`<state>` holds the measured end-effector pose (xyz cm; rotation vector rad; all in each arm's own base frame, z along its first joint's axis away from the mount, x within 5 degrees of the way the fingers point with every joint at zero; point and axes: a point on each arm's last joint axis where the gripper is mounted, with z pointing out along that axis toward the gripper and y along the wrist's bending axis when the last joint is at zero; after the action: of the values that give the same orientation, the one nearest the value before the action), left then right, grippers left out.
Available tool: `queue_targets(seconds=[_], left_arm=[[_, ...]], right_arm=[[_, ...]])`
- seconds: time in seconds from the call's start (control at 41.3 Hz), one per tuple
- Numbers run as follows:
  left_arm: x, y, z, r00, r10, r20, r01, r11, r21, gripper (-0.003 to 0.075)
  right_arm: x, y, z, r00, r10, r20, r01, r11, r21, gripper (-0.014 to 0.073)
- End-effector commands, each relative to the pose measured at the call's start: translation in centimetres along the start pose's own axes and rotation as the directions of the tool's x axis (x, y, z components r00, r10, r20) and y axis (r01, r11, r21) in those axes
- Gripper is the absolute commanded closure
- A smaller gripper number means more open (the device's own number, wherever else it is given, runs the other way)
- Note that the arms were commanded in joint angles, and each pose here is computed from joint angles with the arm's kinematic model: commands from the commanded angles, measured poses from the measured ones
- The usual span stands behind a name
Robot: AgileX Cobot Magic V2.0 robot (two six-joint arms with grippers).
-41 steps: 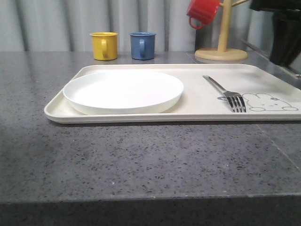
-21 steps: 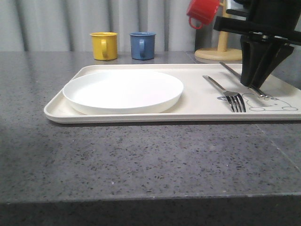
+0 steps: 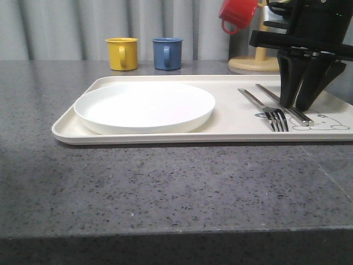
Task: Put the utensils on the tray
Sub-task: 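Place the chopsticks on the tray next to the fork and release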
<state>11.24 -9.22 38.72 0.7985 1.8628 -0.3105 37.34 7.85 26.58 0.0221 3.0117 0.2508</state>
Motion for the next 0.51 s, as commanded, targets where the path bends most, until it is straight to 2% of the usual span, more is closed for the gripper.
queue_targets(seconds=[0.0,0.097,0.194,0.29,0.484], left_arm=[[-1.5,0.0,-0.6,0.994,-0.011,0.11,0.01,1.0,0.004,0.0312],[-1.5,0.0,-0.6,0.994,-0.011,0.11,0.01,1.0,0.004,0.0312],[-1.5,0.0,-0.6,0.994,-0.011,0.11,0.01,1.0,0.004,0.0312],[-1.5,0.0,-0.6,0.994,-0.011,0.11,0.01,1.0,0.004,0.0312],[-1.5,0.0,-0.6,0.994,-0.011,0.11,0.01,1.0,0.004,0.0312]], right_arm=[[1.6,0.0,-4.4,0.997,-0.082,0.015,0.081,0.996,0.032,0.0346],[2.4,-0.7,-6.7,0.986,-0.149,0.074,0.14,0.984,0.113,0.0346],[3.4,-2.5,-8.9,0.98,-0.156,0.125,0.127,0.969,0.212,0.0346],[4.4,-5.6,-10.3,0.984,-0.1,0.15,0.054,0.958,0.281,0.0346],[5.1,-12.3,-10.7,0.99,0.051,0.134,-0.091,0.944,0.316,0.0346]])
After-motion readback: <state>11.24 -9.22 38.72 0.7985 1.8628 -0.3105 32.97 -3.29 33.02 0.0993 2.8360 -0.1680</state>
